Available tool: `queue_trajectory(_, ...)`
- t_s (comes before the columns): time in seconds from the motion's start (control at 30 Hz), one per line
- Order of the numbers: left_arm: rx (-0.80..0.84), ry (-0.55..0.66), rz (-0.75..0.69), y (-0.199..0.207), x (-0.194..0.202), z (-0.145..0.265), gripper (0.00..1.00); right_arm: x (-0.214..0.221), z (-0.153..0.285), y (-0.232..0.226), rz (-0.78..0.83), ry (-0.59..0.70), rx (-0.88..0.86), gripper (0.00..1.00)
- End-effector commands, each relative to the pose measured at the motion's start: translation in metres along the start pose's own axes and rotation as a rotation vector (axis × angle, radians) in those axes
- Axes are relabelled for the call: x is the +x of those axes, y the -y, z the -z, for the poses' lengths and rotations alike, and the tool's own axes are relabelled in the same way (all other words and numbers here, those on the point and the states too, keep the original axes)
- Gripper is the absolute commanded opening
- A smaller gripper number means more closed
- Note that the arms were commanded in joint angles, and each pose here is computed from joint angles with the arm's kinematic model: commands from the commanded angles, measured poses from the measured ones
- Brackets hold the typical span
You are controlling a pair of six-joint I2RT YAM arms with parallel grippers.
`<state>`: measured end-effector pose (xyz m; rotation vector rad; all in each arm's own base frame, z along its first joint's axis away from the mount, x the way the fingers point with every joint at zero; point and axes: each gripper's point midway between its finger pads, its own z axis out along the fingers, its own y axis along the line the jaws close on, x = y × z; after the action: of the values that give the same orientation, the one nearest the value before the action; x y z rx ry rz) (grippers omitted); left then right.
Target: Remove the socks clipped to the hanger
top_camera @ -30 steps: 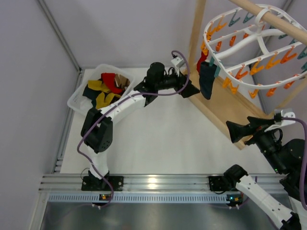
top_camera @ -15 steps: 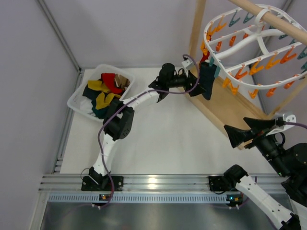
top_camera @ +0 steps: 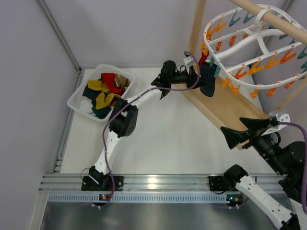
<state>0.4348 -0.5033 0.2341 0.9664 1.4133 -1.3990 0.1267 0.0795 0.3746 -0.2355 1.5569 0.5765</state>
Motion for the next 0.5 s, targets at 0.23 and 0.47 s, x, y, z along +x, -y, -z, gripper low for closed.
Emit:
queue_trajectory(0.23, -0.005, 0.160, -0.146, 0.074, -0.087, 0.004, 0.00, -0.015, 0.001, -0.009, -0.017, 0.065, -0.049, 0.99)
queue_trajectory(0.47, -0.389, 0.190, -0.111, 0.072, -0.064, 0.037, 0.00, -0.028, 0.003, -0.017, -0.065, 0.096, -0.076, 0.99)
